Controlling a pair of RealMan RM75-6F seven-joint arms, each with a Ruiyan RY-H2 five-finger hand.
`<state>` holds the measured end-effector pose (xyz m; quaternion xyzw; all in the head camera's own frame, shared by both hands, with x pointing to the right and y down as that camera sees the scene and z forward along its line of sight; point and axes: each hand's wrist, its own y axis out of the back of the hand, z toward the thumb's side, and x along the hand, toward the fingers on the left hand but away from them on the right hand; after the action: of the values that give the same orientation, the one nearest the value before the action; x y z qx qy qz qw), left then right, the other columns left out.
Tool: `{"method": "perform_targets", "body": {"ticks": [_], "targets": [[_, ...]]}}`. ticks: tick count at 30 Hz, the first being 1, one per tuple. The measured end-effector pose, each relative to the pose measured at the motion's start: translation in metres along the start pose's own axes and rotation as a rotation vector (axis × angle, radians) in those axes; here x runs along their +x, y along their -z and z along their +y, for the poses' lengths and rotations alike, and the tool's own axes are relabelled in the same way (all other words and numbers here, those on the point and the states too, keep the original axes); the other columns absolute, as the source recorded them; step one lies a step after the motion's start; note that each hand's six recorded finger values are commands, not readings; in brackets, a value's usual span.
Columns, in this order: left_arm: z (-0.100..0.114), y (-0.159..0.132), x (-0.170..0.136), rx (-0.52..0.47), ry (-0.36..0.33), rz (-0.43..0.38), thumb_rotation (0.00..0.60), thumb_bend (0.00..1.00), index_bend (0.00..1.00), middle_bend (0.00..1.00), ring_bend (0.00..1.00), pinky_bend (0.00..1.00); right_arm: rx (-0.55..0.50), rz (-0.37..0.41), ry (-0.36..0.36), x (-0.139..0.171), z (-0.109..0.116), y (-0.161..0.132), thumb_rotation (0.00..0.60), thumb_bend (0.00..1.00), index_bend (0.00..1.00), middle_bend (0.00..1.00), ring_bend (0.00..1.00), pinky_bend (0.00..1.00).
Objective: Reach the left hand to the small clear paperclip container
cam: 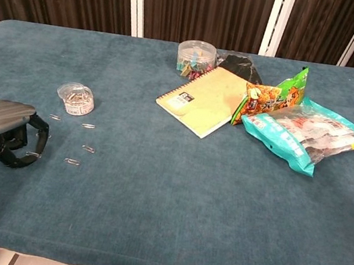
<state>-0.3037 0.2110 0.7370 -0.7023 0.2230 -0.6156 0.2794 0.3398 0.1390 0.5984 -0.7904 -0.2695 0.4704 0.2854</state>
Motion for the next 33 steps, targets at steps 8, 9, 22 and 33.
{"method": "perform_targets", "body": {"ticks": [8, 9, 22, 33], "targets": [[0.000, 0.001, 0.000, 0.010, 0.002, 0.006, 0.600, 0.37, 0.65, 1.00, 1.00, 1.00, 0.001, 0.002, 0.000, 0.000, 0.000, -0.001, 0.600, 0.16, 0.00, 0.00, 0.00, 0.00], [0.000, 0.002, -0.001, 0.012, 0.004, 0.007, 0.600, 0.38, 0.65, 1.00, 1.00, 1.00, 0.001, 0.002, 0.000, 0.000, 0.000, -0.001, 0.600, 0.16, 0.00, 0.00, 0.00, 0.00], [0.019, 0.003, -0.003, -0.035, -0.041, 0.008, 0.600, 0.52, 0.71, 1.00, 1.00, 1.00, -0.003, -0.004, 0.003, -0.001, 0.001, 0.001, 0.600, 0.16, 0.00, 0.00, 0.00, 0.00], [0.074, -0.007, 0.026, -0.116, -0.169, -0.002, 0.600, 0.54, 0.73, 1.00, 1.00, 1.00, -0.029, -0.010, 0.023, 0.000, 0.007, 0.006, 0.600, 0.16, 0.00, 0.00, 0.00, 0.00]]}}
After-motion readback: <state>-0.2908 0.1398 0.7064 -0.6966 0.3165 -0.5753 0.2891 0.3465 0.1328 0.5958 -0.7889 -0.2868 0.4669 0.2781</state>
